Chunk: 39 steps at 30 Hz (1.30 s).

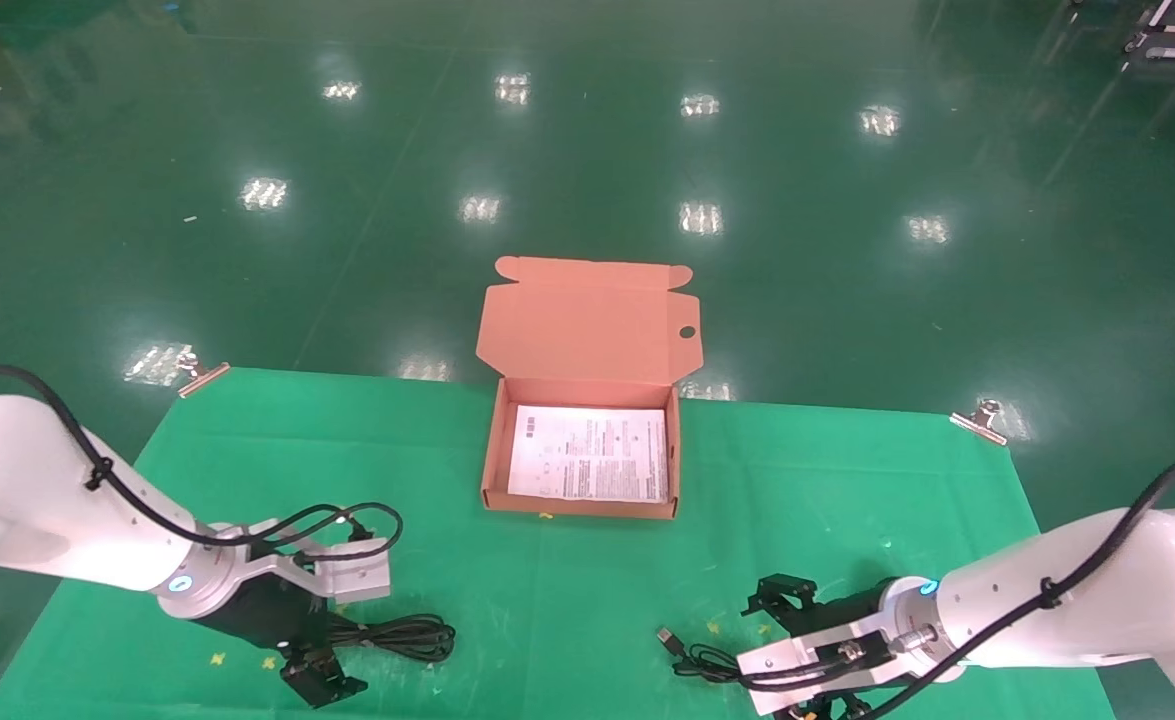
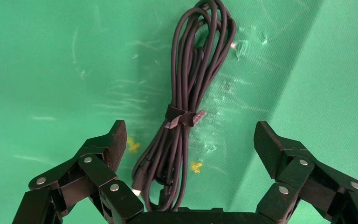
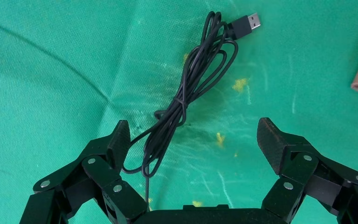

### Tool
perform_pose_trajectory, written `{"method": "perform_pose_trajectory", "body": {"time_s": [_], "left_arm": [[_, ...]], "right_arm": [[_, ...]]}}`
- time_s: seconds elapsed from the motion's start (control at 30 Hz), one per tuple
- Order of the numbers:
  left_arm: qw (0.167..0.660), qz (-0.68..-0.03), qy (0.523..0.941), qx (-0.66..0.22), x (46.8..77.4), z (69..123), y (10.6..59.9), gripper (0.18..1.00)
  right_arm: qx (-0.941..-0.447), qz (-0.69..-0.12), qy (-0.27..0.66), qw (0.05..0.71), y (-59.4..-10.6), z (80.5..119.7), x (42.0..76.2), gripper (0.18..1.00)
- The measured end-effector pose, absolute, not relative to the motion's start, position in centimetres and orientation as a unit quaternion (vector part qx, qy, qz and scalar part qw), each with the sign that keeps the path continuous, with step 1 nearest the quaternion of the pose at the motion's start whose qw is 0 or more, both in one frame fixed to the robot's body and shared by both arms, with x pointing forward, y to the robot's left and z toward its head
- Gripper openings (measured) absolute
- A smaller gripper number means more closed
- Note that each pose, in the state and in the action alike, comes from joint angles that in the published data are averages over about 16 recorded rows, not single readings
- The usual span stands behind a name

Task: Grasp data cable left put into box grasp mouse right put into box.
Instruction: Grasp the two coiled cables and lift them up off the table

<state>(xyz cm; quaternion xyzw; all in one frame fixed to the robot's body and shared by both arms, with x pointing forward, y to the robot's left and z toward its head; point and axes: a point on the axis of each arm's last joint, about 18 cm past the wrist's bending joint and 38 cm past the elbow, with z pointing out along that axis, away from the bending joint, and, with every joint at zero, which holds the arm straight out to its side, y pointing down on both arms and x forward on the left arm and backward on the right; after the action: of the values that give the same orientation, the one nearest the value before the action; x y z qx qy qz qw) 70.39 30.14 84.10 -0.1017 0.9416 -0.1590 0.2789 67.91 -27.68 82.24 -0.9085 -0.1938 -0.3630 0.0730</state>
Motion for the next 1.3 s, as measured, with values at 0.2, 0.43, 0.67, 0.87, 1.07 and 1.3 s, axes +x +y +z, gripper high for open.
{"method": "perform_pose_trajectory", "body": {"time_s": [0.2,0.43,0.67,0.87,1.07,1.3], "left_arm": [[0.274,-0.164,0.941,-0.109,70.55,83.75,30.48,1.001],[0.271,-0.170,0.941,-0.114,70.59,83.61,30.66,0.994],[0.271,-0.171,0.940,-0.115,70.60,83.64,30.66,0.958],[0.271,-0.170,0.940,-0.113,70.58,83.68,30.64,0.892],[0.271,-0.170,0.941,-0.113,70.56,83.67,30.63,0.789],[0.272,-0.170,0.941,-0.112,70.55,83.67,30.63,0.630]], "right_arm": [[-0.912,-0.360,-0.184,0.073,-27.64,81.63,68.44,1.001],[-0.913,-0.361,-0.178,0.071,-27.72,81.34,68.77,0.995],[-0.913,-0.362,-0.176,0.071,-27.75,81.32,68.80,0.961],[-0.912,-0.362,-0.177,0.071,-27.72,81.36,68.76,0.902],[-0.912,-0.362,-0.178,0.072,-27.69,81.37,68.72,0.801],[-0.912,-0.362,-0.179,0.072,-27.67,81.37,68.70,0.645]]}}
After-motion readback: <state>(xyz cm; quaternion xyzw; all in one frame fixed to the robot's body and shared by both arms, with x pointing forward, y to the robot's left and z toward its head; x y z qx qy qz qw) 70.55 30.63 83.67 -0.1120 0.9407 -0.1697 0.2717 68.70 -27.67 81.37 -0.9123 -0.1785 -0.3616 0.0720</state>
